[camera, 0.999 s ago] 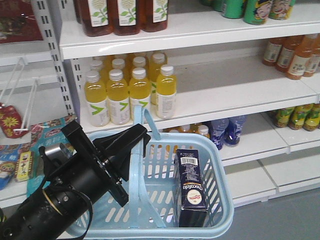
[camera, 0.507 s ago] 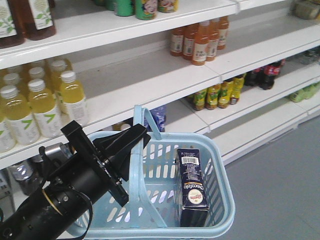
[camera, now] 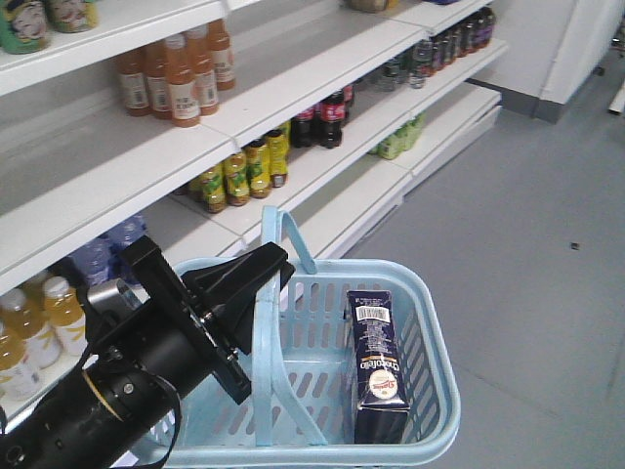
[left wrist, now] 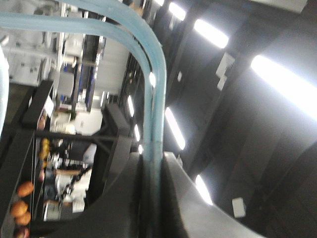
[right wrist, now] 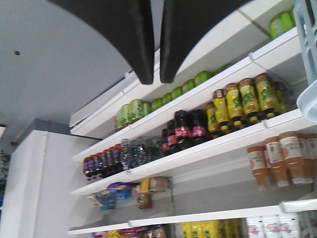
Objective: Left arm holds basket, right arm returns cookies
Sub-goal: 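Drive the base down the aisle holding the basket with the left gripper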
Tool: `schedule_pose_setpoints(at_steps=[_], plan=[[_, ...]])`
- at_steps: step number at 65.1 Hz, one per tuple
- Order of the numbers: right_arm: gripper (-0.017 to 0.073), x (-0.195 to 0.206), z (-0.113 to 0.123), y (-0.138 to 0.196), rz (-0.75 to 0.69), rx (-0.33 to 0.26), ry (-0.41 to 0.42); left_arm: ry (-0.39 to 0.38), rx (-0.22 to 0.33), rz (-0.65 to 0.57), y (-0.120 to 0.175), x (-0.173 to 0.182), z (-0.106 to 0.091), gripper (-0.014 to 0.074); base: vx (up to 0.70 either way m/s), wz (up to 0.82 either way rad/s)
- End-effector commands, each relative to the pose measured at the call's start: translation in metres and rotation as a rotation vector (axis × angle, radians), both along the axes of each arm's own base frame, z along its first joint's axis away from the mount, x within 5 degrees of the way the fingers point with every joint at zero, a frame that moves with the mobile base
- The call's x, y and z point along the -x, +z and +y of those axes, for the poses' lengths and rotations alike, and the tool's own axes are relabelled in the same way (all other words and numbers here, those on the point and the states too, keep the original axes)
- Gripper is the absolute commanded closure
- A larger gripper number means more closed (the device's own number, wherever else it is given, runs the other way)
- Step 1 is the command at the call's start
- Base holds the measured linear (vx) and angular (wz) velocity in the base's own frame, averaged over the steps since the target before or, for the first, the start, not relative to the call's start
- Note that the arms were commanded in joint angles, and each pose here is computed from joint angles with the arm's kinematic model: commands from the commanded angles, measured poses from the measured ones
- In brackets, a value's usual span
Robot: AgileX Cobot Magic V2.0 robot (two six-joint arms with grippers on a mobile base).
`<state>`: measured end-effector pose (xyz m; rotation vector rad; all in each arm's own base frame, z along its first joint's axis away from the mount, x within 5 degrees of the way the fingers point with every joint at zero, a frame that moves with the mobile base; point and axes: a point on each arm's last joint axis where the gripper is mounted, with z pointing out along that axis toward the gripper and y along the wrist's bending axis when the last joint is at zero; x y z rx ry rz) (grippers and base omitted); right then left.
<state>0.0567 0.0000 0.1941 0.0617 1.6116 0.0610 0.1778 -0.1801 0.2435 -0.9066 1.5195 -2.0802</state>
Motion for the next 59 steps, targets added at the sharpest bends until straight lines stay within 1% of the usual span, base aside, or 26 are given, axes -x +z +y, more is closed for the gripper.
schedule_pose_setpoints(at_steps=[1,31,59], plan=[[0.0565,0.0002,-0.0001,0.0011,-0.066,0.014,-0.003,0.004,0.248,-0.243,0.0409,0.0076,0.0075,0.0596,-0.03,-0.68],[0.0565,0.0002,-0.0001,0.0011,-0.066,0.014,-0.003,0.004,0.248,-0.243,0.0409,0.0076,0.0075,0.0596,-0.02,-0.62],[0.0565,0.0002,-0.0001,0.0011,-0.066,0.014,-0.003,0.004,0.248,-0.243,0.0409,0.0076,0.0075,0.0596,0.01,-0.48]])
